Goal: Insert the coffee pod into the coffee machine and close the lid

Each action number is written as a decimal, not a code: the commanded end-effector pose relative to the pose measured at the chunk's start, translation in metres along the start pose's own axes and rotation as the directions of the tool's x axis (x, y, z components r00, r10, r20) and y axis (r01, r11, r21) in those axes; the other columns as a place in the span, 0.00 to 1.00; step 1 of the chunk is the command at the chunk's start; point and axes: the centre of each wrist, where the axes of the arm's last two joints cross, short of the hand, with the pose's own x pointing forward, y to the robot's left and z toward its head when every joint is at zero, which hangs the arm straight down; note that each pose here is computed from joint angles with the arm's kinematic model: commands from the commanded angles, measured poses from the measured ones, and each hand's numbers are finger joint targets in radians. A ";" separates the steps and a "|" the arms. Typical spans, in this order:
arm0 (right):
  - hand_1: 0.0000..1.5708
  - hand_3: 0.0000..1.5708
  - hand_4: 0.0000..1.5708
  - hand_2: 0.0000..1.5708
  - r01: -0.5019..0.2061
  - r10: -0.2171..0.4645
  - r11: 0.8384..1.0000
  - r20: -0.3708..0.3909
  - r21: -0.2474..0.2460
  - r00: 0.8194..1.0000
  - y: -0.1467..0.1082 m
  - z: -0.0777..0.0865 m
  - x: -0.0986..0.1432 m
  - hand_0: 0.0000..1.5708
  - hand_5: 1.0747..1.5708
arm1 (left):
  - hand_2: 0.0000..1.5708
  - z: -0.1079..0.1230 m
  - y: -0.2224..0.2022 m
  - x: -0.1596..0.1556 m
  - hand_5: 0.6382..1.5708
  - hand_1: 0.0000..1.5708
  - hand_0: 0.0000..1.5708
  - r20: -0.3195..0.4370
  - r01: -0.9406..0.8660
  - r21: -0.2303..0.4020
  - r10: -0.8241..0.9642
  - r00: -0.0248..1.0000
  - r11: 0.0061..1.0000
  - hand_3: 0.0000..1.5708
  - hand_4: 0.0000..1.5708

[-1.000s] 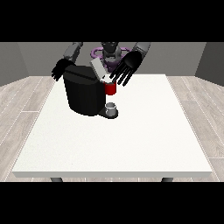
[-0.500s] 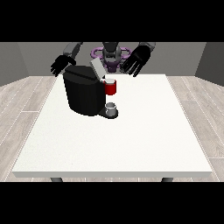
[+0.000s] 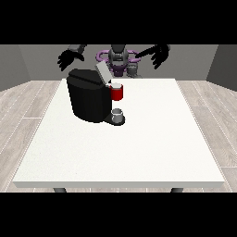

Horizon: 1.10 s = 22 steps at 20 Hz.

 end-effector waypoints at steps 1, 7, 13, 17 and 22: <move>0.00 0.00 0.22 0.00 -0.030 0.031 0.999 -0.040 0.046 0.999 -0.019 0.008 0.002 0.00 1.00 | 0.00 0.031 -0.041 -0.052 1.00 0.00 0.00 -0.051 -0.177 0.026 0.179 0.983 0.984 0.00 0.00; 0.00 0.00 0.00 0.00 -0.030 0.023 0.989 0.054 0.146 0.998 0.005 -0.007 0.043 0.00 1.00 | 0.00 0.054 -0.047 -0.079 1.00 0.00 0.00 -0.129 -0.298 0.049 0.302 0.945 0.953 0.00 0.06; 0.00 0.00 0.00 0.00 -0.062 0.048 0.975 0.074 0.212 0.996 0.004 -0.020 0.054 0.00 1.00 | 0.00 0.062 -0.057 -0.079 1.00 0.00 0.00 -0.088 -0.406 0.002 0.405 0.910 0.914 0.00 0.00; 0.00 0.00 0.09 0.00 -0.109 0.085 0.966 0.113 0.235 0.990 0.007 -0.031 0.064 0.00 1.00 | 0.00 0.056 -0.063 -0.059 1.00 0.00 0.00 -0.054 -0.419 0.012 0.419 0.907 0.908 0.00 0.09; 0.00 0.00 0.00 0.00 -0.108 0.082 0.958 0.107 0.264 0.991 0.010 -0.032 0.059 0.00 1.00 | 0.00 0.083 -0.077 -0.070 1.00 0.00 0.00 -0.060 -0.446 0.010 0.446 0.893 0.895 0.00 0.06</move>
